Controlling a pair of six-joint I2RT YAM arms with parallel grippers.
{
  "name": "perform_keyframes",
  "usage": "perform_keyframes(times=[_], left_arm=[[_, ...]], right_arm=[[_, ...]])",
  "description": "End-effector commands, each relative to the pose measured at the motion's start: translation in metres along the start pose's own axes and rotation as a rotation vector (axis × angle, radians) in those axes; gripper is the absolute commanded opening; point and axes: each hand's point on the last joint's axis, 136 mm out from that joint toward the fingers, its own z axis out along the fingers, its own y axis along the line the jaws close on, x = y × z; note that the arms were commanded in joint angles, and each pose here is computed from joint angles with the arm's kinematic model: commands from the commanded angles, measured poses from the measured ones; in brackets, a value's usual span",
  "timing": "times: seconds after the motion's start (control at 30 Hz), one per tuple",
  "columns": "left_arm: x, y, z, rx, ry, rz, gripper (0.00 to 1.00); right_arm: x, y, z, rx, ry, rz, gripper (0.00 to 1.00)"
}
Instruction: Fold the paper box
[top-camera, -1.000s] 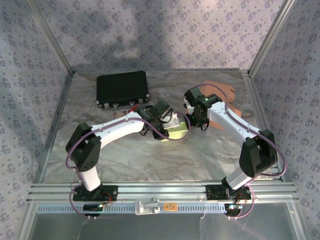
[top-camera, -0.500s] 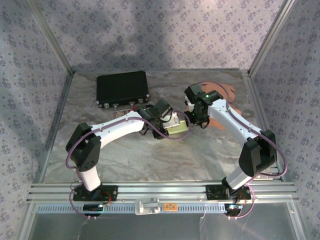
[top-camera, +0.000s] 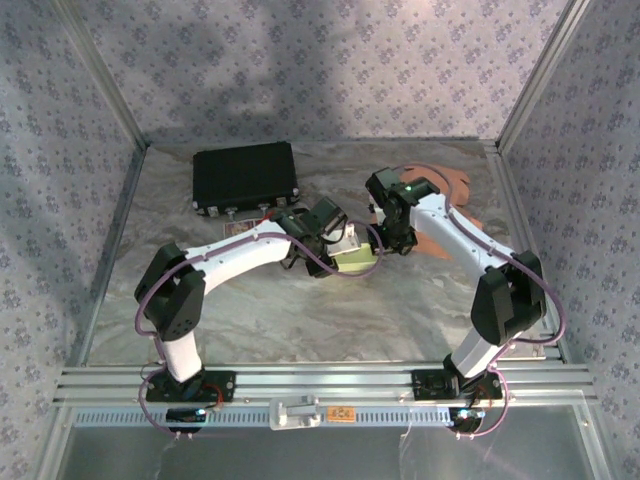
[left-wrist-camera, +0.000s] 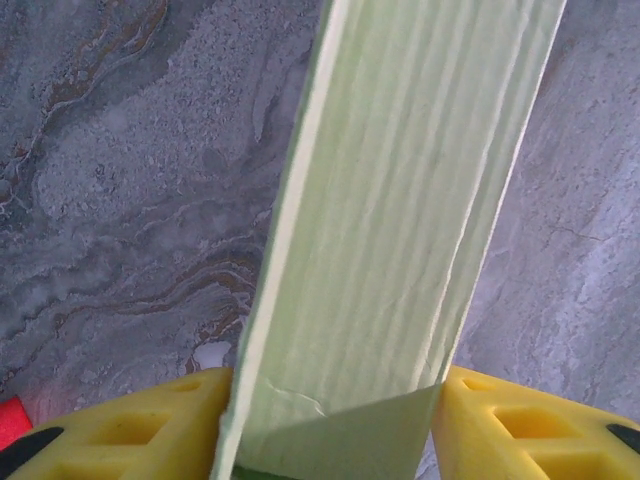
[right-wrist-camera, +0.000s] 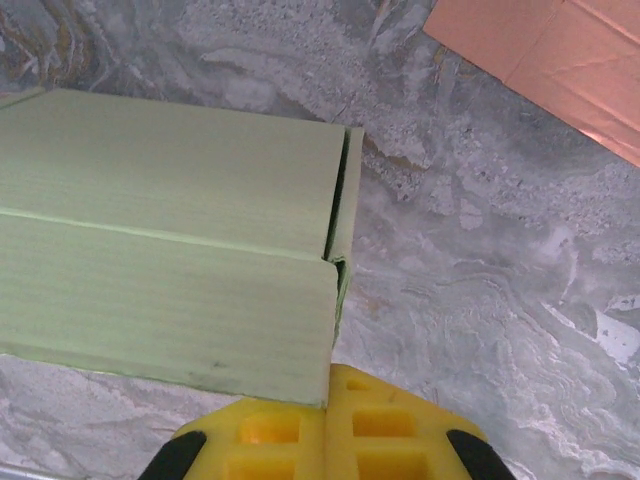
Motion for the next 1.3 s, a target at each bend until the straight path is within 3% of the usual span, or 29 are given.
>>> perform_keyframes(times=[0.0,0.4,0.63,0.77,0.93,1.07,1.27], left_arm=[[-0.008,0.006,-0.004,-0.008,-0.019,-0.035,0.55],[-0.007,0.026,-0.038,-0.009,-0.137,-0.221,0.64],[-0.006,0.027,-0.055,0.0,-0.184,-0.292,0.64],[0.002,0.036,-0.075,0.029,-0.218,-0.431,0.59],[0.02,0.031,-0.095,0.133,-0.168,-0.584,0.48],[0.025,0.015,-0.092,0.212,-0.099,-0.617,0.43],[0.023,0.008,-0.076,0.223,-0.033,-0.608,0.42]], right_arm=[[-0.003,0.001,0.007,0.019,0.002,0.029,0.0],[-0.005,0.002,0.009,0.057,-0.025,0.033,0.0],[-0.003,0.006,0.009,0.072,-0.037,0.036,0.0],[-0.003,0.005,0.009,0.083,-0.034,0.04,0.0],[-0.004,0.006,0.009,0.082,-0.032,0.042,0.0],[-0.005,0.008,0.01,0.08,-0.023,0.039,0.0],[-0.004,0.008,0.009,0.082,-0.02,0.037,0.0]])
